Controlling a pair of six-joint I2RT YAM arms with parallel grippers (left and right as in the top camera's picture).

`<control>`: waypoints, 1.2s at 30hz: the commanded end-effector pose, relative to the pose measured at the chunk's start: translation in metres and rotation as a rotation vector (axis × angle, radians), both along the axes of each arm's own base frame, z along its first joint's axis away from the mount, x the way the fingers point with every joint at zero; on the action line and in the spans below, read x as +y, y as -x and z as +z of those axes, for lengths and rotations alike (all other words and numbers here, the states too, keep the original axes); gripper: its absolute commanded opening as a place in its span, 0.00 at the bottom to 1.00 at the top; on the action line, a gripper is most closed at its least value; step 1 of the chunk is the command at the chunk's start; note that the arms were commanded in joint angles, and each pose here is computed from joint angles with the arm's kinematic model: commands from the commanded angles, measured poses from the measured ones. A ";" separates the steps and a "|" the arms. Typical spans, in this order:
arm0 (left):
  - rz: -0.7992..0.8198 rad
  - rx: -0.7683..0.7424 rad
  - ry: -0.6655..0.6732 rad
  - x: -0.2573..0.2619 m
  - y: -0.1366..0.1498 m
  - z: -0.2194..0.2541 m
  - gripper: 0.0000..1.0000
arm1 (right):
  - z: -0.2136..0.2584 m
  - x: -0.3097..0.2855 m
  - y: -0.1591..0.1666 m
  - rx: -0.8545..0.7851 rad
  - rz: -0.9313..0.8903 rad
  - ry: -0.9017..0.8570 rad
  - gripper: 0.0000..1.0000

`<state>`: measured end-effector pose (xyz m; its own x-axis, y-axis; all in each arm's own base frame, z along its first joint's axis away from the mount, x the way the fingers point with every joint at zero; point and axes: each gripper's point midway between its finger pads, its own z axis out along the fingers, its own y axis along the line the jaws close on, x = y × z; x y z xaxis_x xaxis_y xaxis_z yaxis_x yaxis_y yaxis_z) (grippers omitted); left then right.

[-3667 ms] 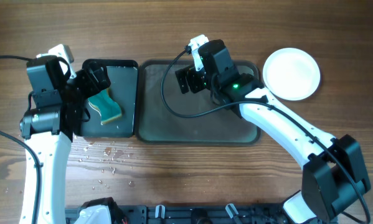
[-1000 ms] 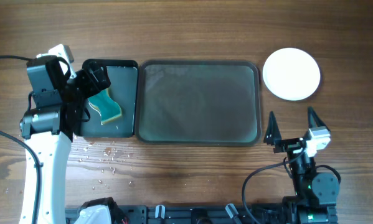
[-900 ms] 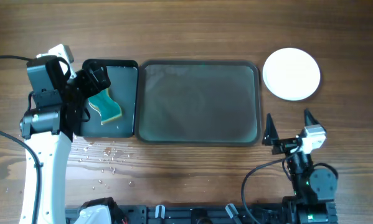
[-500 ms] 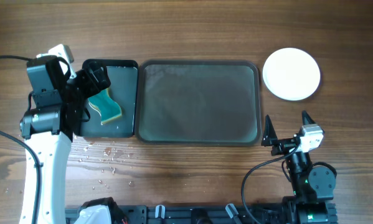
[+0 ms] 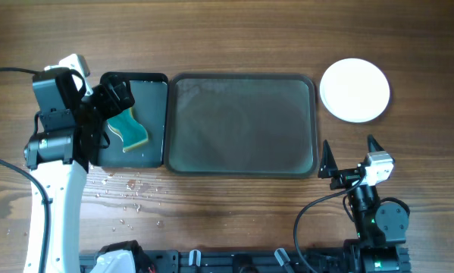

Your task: Clean dirty plates on tray and stack at the side

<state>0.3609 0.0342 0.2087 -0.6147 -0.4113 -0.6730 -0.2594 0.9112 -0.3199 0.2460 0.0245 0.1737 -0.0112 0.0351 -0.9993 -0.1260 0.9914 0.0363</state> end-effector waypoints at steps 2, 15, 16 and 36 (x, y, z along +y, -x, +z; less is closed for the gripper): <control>0.000 -0.013 -0.010 0.001 -0.002 0.005 1.00 | 0.002 0.001 0.001 -0.010 0.008 -0.001 1.00; -0.028 -0.150 -0.030 -0.012 0.015 0.051 1.00 | 0.002 0.001 0.000 -0.008 0.008 -0.001 1.00; -0.033 -0.185 -0.034 -0.014 0.021 0.063 1.00 | 0.002 0.001 0.000 -0.009 0.008 -0.001 1.00; -0.017 -0.366 -0.070 -0.028 0.149 0.104 1.00 | 0.002 0.001 0.000 -0.008 0.008 -0.001 1.00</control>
<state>0.2245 0.0073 0.3311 -0.3208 -0.3522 -0.8792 -0.1152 0.9359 -0.3329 0.2460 0.0245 0.1738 -0.0108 0.0355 -0.9993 -0.1260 0.9914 0.0366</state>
